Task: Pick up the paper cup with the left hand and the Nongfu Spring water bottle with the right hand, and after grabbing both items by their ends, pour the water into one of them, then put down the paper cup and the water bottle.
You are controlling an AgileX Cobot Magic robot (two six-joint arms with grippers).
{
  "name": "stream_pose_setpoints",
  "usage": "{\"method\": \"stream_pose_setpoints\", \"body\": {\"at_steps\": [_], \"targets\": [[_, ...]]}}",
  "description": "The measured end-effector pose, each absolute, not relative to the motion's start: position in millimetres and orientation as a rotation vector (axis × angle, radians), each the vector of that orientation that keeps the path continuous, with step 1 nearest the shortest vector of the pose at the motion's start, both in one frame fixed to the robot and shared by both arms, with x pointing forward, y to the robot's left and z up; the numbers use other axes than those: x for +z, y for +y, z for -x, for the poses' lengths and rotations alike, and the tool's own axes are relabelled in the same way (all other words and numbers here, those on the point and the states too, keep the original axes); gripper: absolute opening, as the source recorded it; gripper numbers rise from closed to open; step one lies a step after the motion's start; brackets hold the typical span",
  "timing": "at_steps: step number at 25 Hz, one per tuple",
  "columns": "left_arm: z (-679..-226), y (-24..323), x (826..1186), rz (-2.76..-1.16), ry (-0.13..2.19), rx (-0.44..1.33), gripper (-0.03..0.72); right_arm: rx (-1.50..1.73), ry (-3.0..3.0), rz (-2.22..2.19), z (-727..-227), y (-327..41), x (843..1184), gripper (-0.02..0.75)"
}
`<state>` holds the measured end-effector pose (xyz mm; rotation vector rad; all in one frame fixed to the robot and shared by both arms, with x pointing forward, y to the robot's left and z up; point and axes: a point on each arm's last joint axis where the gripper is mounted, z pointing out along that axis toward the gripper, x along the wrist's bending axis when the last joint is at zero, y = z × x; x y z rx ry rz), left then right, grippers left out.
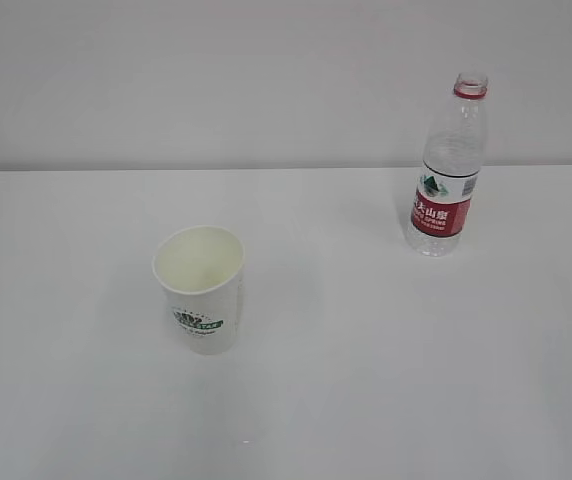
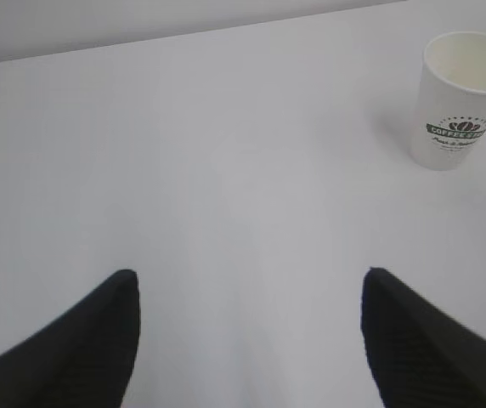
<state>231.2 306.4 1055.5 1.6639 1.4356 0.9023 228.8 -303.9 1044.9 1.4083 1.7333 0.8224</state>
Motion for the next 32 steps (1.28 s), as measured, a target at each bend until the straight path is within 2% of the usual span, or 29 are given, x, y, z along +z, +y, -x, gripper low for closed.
{"method": "stream_pose_setpoints", "body": {"at_steps": [13,20,26,32], "targets": [[-231.2,306.4,1055.5,-1.664,1.436,0.902,0.591,0.851,1.72,-1.41,-228.3,-302.9,1047.6,0.59],[-231.3,306.4,1055.6,-1.663,1.434,0.903,0.591,0.908,1.674,-1.372,-226.3,-302.0,1058.5,0.668],[-225.0,307.4,1073.8,-1.618,1.399,0.935,0.591,0.948,1.627,-1.333,-227.1,-301.7,1065.5,0.672],[-237.2,305.4,1089.6,-1.611,1.388,0.942,0.591,0.958,1.613,-1.321,-227.7,-301.7,1066.9,0.671]]}}
